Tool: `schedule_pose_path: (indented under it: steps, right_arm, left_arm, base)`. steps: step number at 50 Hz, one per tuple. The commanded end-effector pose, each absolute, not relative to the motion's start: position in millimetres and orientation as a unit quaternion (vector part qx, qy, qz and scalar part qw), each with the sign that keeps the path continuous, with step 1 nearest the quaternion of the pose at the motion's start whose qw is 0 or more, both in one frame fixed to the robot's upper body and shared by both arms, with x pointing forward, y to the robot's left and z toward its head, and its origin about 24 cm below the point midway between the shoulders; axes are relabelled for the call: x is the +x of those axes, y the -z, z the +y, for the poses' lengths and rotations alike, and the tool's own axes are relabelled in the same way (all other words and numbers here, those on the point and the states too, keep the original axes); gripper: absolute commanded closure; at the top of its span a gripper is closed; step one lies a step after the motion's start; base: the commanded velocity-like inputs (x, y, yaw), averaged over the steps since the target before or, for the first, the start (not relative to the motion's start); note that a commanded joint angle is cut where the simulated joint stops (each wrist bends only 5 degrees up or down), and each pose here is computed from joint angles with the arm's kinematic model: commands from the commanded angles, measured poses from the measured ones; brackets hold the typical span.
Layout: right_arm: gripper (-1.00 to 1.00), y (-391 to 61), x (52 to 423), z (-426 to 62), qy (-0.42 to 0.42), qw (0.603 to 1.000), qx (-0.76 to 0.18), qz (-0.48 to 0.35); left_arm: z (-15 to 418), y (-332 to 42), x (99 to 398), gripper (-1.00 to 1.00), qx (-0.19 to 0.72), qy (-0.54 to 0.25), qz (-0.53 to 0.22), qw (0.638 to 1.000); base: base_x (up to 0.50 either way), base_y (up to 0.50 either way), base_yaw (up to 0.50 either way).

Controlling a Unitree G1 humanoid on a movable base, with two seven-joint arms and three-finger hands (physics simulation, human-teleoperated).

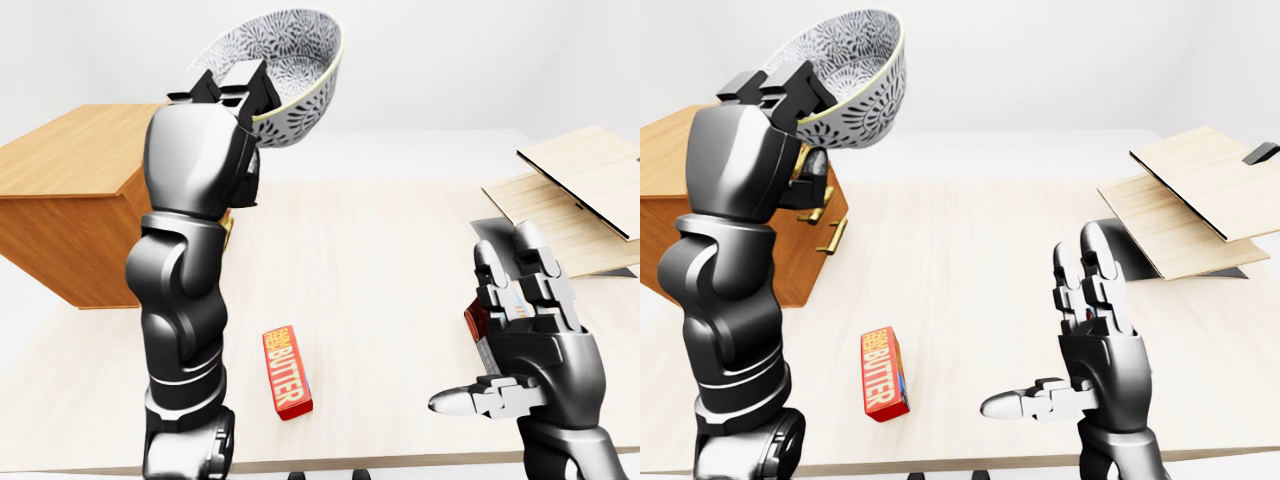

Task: Close the top drawer of the cabinet and put the bowl on top of it.

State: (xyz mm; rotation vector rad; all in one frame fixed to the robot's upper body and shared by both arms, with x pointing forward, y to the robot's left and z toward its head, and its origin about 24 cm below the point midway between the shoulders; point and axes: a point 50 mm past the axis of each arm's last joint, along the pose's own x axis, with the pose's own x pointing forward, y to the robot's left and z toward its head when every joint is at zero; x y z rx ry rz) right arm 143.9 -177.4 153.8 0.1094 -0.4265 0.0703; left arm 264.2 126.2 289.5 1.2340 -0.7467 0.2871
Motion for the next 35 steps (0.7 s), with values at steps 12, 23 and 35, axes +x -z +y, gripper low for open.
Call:
schedule_pose_path:
  steps: [12, 23, 35]
  right_arm:
    - [-1.0, -151.8, 144.3, -175.7, -0.038, 0.976, 0.055, -0.205]
    - [-1.0, -152.5, 144.9, -175.5, -0.043, 0.976, 0.056, -0.208]
    - [-1.0, -153.4, 145.0, -175.6, -0.043, 0.975, 0.055, -0.211]
  left_arm:
    - [172.4, -323.1, 275.0, 1.0, 0.523, -0.185, -0.378, 0.741]
    - [189.9, -328.0, 281.5, 1.0, 0.52, -0.204, -0.371, 0.742]
    - [218.3, -341.1, 282.7, 1.0, 0.531, -0.235, -0.352, 0.735]
  base:
    - [0.0, 0.0, 0.0]
    - [0.0, 0.0, 0.0]
    - [0.0, 0.0, 0.0]
